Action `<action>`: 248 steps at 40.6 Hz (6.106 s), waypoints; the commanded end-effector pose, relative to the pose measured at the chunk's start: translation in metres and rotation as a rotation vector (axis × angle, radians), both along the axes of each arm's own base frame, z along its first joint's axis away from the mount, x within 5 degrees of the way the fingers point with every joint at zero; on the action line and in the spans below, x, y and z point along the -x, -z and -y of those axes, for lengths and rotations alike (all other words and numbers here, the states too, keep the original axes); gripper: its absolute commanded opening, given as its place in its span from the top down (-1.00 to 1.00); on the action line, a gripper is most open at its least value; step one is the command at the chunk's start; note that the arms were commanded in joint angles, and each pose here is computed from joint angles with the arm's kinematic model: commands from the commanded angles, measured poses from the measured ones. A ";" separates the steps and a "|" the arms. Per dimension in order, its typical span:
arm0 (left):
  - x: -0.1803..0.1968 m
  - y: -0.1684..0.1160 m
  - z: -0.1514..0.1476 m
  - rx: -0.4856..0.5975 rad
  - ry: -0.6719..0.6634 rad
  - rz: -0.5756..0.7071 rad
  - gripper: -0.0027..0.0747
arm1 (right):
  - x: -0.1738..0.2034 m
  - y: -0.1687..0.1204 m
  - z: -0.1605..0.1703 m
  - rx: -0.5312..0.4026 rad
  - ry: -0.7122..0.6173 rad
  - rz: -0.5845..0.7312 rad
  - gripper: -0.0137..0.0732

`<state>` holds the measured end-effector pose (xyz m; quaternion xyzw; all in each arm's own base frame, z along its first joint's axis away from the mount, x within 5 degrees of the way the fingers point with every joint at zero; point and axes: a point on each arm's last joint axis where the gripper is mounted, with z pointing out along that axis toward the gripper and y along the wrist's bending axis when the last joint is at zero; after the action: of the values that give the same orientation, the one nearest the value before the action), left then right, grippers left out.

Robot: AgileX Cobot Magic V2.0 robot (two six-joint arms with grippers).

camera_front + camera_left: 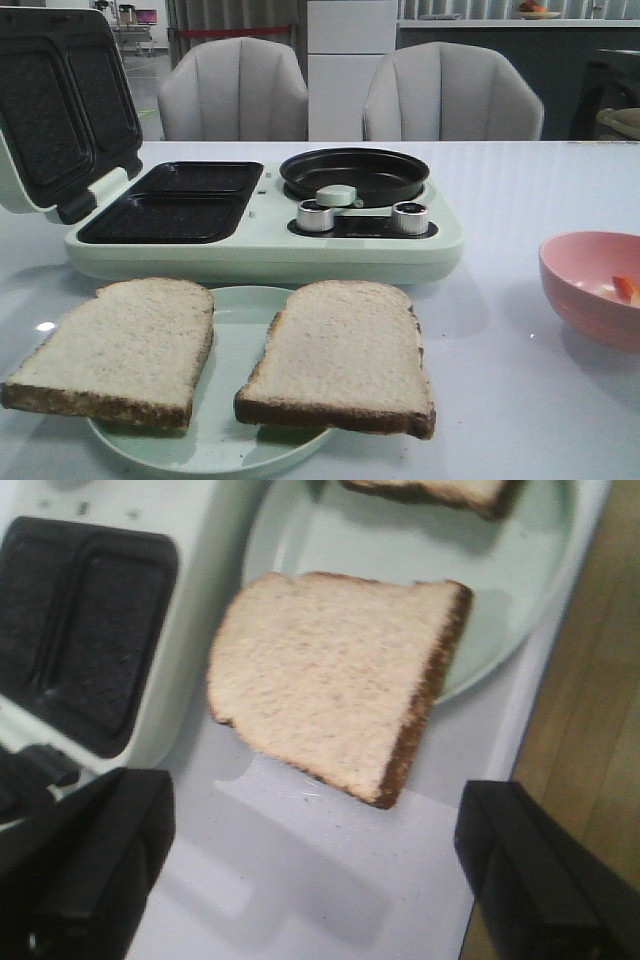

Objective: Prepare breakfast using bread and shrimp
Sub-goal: 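Grasp the bread slice nearest the left gripper and lift it, then place the held bread slice onto the sandwich maker plate with left gripper, then reach the right gripper to the remaining bread slice and grasp it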

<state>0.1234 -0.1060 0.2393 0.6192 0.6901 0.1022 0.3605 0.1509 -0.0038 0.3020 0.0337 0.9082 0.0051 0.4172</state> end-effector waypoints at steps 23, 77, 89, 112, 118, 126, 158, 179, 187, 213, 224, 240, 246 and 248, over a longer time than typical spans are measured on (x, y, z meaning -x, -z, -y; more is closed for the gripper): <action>-0.046 0.063 0.042 -0.248 -0.032 0.085 -0.66 | -0.005 -0.016 0.001 0.017 -0.002 0.106 -0.58; -0.024 -0.026 0.026 -0.180 -0.084 0.636 0.67 | -0.005 -0.016 0.001 0.017 -0.002 0.106 -0.58; -0.048 -0.055 0.030 -0.103 -0.106 0.669 0.67 | -0.005 -0.016 0.001 0.017 -0.002 0.106 -0.58; -0.186 -0.078 0.036 -0.068 -0.263 0.590 0.67 | -0.005 -0.016 0.001 0.017 -0.002 0.106 -0.58; -0.227 -0.072 0.036 -0.077 -0.305 0.580 0.67 | -0.005 -0.016 0.001 0.017 -0.002 0.106 -0.58; -0.277 -0.055 0.037 -0.099 -0.356 0.570 0.67 | -0.005 -0.016 0.001 0.017 -0.002 0.106 -0.58; -0.314 0.002 0.037 -0.151 -0.348 0.469 0.02 | -0.005 -0.016 0.001 0.017 -0.002 0.106 -0.58; -0.258 -0.021 0.024 -0.099 -0.345 0.447 -0.30 | -0.005 -0.016 0.001 0.017 -0.002 0.106 -0.58; -0.205 -0.042 0.035 -0.091 -0.373 0.494 -0.24 | -0.005 -0.016 0.001 0.017 -0.002 0.106 -0.58; -0.042 -0.091 0.027 0.420 -0.487 -0.278 -0.21 | -0.005 -0.016 0.001 0.017 -0.002 0.106 -0.58; 0.024 -0.120 -0.024 0.719 -0.400 -0.192 -0.21 | -0.005 -0.016 0.001 0.017 -0.002 0.107 -0.58; 0.080 -0.116 -0.072 0.925 -0.319 -0.105 -0.21 | -0.003 -0.011 -0.009 -0.165 -0.001 0.044 -0.58; 0.081 -0.111 -0.071 0.931 -0.318 -0.120 -0.21 | -0.008 0.000 -0.028 -0.280 -0.131 -0.082 -0.58; 0.080 -0.111 -0.070 0.933 -0.317 -0.119 -0.21 | -0.012 0.004 -0.038 -0.324 -0.192 -0.119 -0.58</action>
<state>0.0413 -0.0323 0.3373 0.2905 0.7937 -0.1769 0.5043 0.1532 0.0213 0.2908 0.0382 0.9278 0.1376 0.3445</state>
